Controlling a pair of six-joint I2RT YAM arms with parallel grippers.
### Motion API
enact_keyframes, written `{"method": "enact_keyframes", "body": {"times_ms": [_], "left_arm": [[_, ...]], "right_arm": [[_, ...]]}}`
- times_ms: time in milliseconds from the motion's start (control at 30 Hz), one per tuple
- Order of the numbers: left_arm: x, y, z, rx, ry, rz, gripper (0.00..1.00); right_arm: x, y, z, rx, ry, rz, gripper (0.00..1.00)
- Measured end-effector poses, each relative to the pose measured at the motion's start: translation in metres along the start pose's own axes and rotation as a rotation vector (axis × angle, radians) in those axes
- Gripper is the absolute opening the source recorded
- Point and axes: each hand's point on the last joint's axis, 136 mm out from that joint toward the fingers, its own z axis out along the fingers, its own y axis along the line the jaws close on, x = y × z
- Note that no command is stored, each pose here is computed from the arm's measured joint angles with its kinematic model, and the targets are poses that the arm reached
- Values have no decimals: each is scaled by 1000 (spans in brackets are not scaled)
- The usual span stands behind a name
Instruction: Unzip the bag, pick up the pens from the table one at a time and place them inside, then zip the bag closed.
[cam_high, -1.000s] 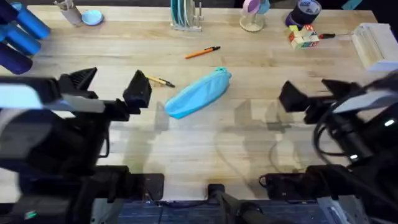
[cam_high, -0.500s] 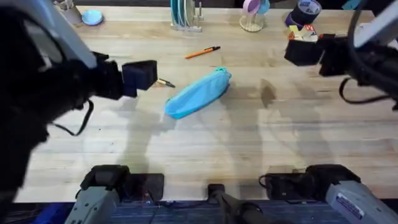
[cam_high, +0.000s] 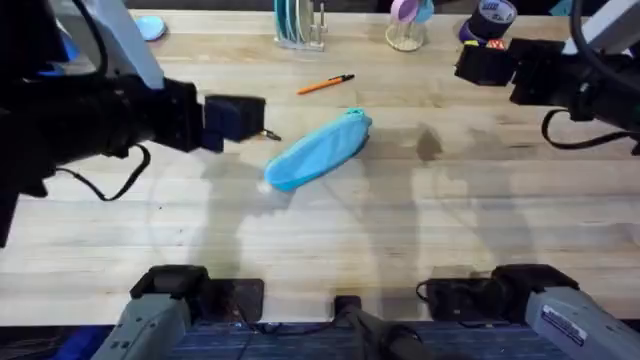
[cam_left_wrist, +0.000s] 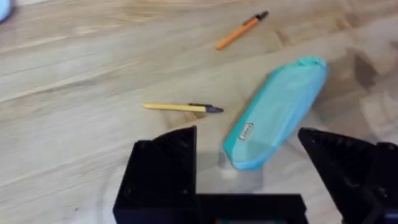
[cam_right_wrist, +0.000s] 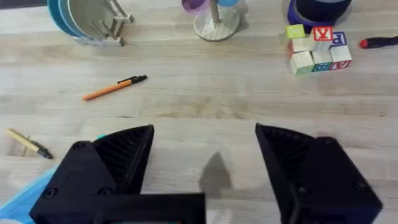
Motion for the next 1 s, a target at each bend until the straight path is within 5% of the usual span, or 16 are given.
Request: {"method": "enact_keyframes", "body": {"times_ms": [400, 633, 1000], "left_arm": [[51, -64, -17, 384, 123, 304, 993], [46, -63, -15, 386, 82, 429, 993], [47, -63, -15, 384, 81, 459, 993]], "right_arm": [[0, 0, 0, 0, 2, 2, 996], [0, 0, 0, 0, 2, 1, 995], [0, 0, 0, 0, 1, 2, 995]]}}
